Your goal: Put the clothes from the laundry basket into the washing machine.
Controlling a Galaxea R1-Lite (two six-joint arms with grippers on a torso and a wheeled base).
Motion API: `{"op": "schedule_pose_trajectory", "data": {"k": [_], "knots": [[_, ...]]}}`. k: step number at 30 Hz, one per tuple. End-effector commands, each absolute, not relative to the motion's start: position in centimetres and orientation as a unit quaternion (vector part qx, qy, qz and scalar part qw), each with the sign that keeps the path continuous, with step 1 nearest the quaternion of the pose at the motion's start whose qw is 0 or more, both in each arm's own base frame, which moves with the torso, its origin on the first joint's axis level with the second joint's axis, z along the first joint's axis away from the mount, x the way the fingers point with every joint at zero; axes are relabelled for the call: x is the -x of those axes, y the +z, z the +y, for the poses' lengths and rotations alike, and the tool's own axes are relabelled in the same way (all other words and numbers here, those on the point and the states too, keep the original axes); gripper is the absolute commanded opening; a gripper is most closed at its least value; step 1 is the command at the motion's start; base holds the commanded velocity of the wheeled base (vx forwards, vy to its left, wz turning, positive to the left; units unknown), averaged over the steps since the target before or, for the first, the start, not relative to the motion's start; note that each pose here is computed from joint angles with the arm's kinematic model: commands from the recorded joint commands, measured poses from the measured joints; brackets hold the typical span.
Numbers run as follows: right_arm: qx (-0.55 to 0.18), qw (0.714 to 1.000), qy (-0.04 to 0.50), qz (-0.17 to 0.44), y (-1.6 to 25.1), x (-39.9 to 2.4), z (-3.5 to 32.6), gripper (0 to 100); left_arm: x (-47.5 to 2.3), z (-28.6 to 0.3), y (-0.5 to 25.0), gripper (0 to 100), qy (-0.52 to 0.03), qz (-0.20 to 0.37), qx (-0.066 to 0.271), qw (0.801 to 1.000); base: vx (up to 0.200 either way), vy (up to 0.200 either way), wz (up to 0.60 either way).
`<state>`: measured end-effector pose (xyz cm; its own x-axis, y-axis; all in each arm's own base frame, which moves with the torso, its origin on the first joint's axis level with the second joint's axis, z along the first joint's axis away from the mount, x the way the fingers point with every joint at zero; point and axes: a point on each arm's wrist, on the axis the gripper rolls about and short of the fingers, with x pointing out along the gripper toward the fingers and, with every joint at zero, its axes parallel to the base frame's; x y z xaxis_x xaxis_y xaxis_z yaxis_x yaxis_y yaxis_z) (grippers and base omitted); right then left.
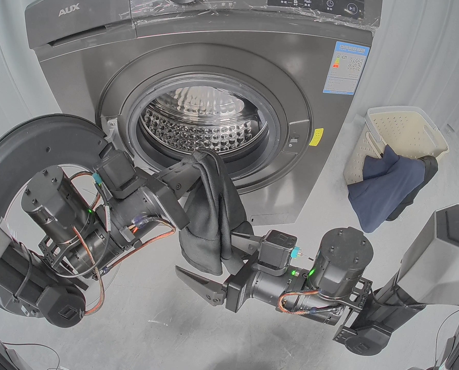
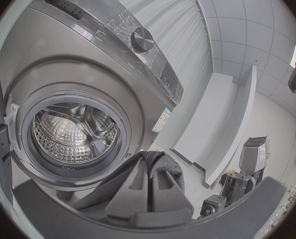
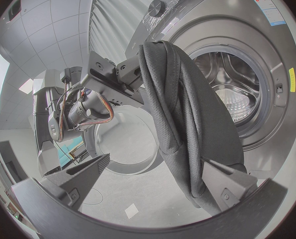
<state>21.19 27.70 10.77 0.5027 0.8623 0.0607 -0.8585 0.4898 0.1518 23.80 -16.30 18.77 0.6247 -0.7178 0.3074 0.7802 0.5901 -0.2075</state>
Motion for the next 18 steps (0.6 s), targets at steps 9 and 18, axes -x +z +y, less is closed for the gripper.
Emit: {"op": "schedule_pose_trajectory", "data": {"k": [9, 18], "knots": [[-0.092, 0.865, 0.493, -0.013, 13.4, -20.3, 26.1, 100, -24.0, -16.3, 18.8, 0, -0.422, -0.097, 0.163, 0.887, 0.000, 0.000, 0.00], [-0.104, 0.860, 0.500, -0.002, 14.2, -18.5, 24.7, 100, -24.5, -16.5, 18.3, 0, -0.418, -0.090, 0.162, 0.889, 0.000, 0.000, 0.00]]}}
